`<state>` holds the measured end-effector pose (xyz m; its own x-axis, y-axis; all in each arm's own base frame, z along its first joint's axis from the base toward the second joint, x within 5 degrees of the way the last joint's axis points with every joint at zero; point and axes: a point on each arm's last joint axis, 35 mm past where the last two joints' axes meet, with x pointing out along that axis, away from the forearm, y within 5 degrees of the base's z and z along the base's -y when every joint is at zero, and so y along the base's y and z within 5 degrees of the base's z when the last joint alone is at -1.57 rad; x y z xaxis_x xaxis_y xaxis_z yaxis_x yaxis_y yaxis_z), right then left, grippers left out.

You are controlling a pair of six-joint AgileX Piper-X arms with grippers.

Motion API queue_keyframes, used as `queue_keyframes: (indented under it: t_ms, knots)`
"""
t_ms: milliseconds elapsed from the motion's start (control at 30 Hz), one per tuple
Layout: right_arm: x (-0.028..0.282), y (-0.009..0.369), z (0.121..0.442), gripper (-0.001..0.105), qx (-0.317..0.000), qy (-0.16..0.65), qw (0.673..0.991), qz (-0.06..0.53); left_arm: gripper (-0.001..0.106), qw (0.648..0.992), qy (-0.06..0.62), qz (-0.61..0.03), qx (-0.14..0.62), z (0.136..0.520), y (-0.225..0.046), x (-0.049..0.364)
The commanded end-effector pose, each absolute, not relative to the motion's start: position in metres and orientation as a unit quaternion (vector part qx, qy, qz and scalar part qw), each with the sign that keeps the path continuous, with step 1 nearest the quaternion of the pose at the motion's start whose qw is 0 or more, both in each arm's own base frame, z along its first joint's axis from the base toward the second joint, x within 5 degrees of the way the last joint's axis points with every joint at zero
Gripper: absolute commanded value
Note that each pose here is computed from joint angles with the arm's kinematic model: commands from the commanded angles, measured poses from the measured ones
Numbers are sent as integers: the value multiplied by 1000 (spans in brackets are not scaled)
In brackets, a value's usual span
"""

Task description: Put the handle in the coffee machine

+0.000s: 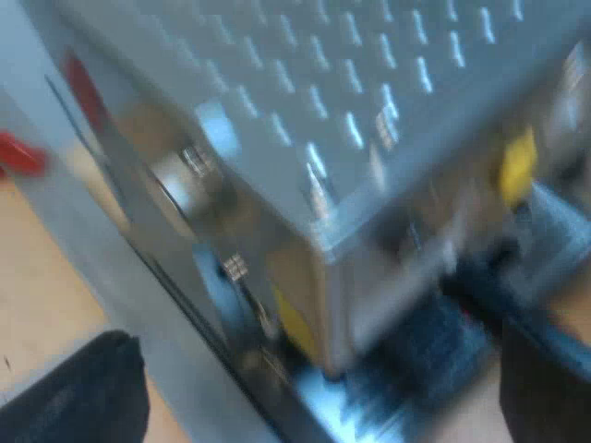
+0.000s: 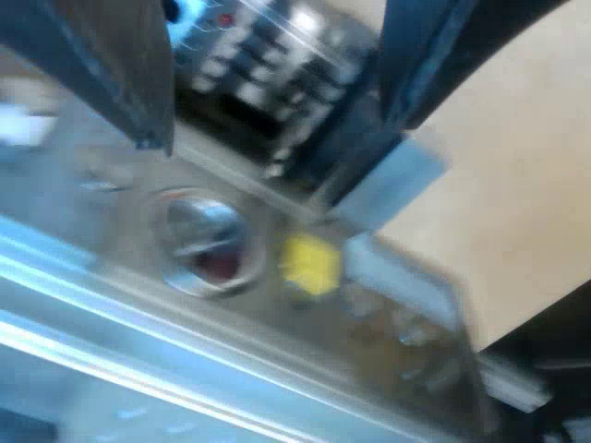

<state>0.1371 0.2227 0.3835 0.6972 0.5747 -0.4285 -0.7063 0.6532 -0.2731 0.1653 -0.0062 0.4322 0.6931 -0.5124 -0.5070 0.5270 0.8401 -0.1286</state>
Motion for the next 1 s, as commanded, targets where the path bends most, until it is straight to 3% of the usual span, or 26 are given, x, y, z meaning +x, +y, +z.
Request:
queue_keyframes:
  t_ms: [33,133,200,400,500,667,700,1000]
  knots:
    - [155,160,402,53,-161,199,941,223,79,936,243,-251,-42,454,-6,164]
    - [160,132,404,53,-153,220,948,170,79,940,242,-238,-44,456,-5,163]
    - [161,92,409,53,-146,237,957,74,79,953,228,-198,-26,463,-3,151]
    - [144,28,420,53,-111,244,961,-72,79,966,181,-185,-9,476,-5,116]
    - [133,16,423,52,-110,245,959,-92,79,974,156,-165,2,482,-6,96]
    - [119,2,426,52,-137,246,952,-120,79,981,126,-146,12,480,-7,66]
    - [94,-6,426,52,-155,239,949,-132,79,982,120,-146,13,472,-8,56]
    - [46,-10,386,52,-147,207,959,-129,79,992,80,-92,29,405,-10,-8]
